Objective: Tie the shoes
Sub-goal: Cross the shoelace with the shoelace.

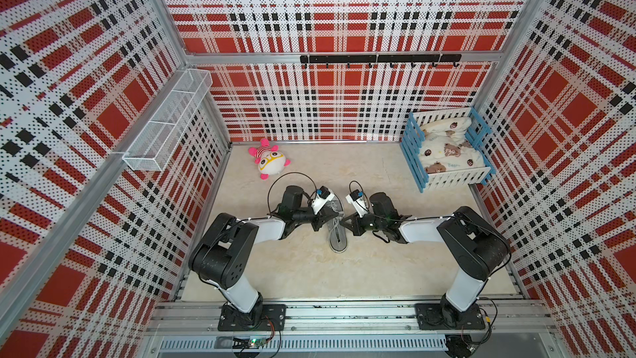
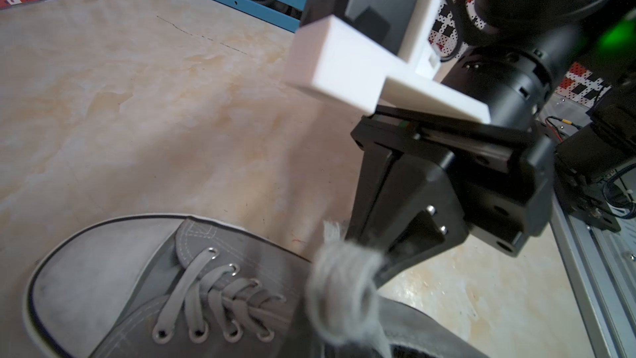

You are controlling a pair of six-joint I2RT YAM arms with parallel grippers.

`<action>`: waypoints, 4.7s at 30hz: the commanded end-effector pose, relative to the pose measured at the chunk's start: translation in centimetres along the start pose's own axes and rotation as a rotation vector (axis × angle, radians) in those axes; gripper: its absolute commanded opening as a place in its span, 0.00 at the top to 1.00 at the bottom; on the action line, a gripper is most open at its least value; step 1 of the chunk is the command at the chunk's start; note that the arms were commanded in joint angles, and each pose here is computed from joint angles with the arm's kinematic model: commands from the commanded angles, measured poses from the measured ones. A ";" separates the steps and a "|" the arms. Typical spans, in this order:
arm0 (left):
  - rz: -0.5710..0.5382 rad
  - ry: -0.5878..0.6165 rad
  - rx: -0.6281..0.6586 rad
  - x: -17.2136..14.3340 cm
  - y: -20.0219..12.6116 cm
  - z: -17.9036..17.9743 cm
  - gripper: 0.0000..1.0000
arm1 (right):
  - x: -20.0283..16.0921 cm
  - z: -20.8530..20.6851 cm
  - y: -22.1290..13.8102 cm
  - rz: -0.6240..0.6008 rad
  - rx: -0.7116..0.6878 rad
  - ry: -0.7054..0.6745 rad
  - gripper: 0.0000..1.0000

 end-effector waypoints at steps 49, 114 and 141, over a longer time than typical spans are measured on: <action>-0.015 0.028 -0.017 1.0 0.6 -0.4 1.00 | 2.4 -0.3 1.6 -0.212 0.112 0.517 0.97; 0.008 0.053 -0.052 1.2 0.0 -0.5 1.00 | 2.1 -2.5 -1.6 -0.125 -0.093 -0.124 0.82; 0.061 0.077 -0.135 0.8 0.4 0.0 1.00 | 1.9 -0.1 -1.5 -0.093 0.054 -0.595 0.36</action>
Point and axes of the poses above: each gripper's point midway between its finger pads, its own y axis out along the fingers, its own z axis along the line the jaws close on, x = y × z, the point moved 6 cm from there along -y, back along the fingers, and after that the axes turned 8 degrees about y, right-handed, at the moved point
